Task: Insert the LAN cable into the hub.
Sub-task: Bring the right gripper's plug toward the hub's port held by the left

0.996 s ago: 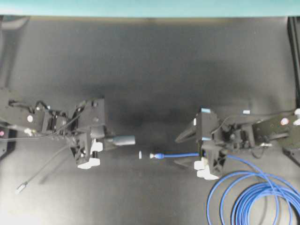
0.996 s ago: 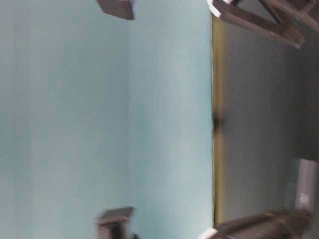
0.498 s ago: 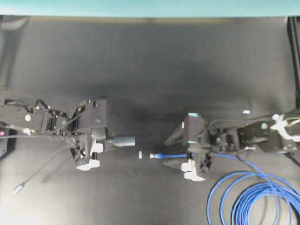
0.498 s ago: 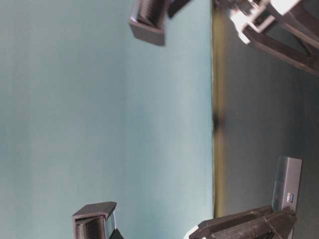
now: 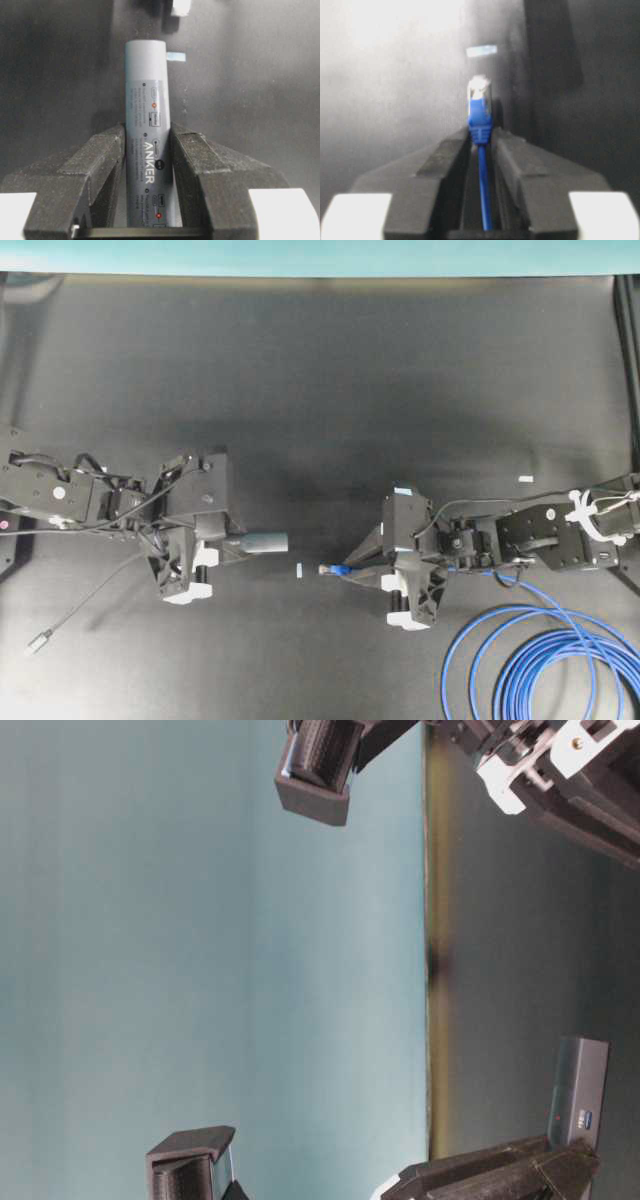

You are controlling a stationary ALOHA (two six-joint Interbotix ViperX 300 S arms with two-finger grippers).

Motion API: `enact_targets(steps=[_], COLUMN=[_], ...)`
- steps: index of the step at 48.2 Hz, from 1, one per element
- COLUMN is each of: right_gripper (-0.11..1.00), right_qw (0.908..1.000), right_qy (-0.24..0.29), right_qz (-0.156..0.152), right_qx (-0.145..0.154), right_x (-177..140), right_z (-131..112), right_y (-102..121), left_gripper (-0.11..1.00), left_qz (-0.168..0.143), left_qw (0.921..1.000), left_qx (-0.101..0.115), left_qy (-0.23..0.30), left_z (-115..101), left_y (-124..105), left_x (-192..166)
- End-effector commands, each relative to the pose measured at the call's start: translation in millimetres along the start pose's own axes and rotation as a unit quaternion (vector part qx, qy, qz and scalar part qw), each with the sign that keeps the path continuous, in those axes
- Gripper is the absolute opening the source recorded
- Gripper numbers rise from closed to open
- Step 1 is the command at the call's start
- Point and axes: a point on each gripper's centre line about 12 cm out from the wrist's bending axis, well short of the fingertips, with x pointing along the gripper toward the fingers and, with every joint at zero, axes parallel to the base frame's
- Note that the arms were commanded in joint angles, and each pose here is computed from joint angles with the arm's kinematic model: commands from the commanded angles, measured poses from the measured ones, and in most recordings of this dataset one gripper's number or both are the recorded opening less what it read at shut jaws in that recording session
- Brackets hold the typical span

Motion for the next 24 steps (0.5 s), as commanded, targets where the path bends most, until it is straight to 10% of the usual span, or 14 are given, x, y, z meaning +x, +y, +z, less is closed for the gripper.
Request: enact_targets(steps=[1, 24], right_gripper=[0.13, 0.13], right_qw=[1.0000, 0.9983], right_qy=[-0.008, -0.057], right_qz=[0.003, 0.002], right_qx=[-0.004, 0.009], right_x=[1.4, -21.7], right_z=[1.2, 37.6], right_y=[1.3, 5.2], left_gripper=[0.28, 0.28], left_qz=[-0.005, -0.018], left_qw=[0.9999, 0.9953], left_qx=[0.003, 0.087], left_qy=[-0.015, -0.038], left_z=[8.1, 36.9], left_y=[-3.5, -19.0], left_x=[-3.0, -5.9])
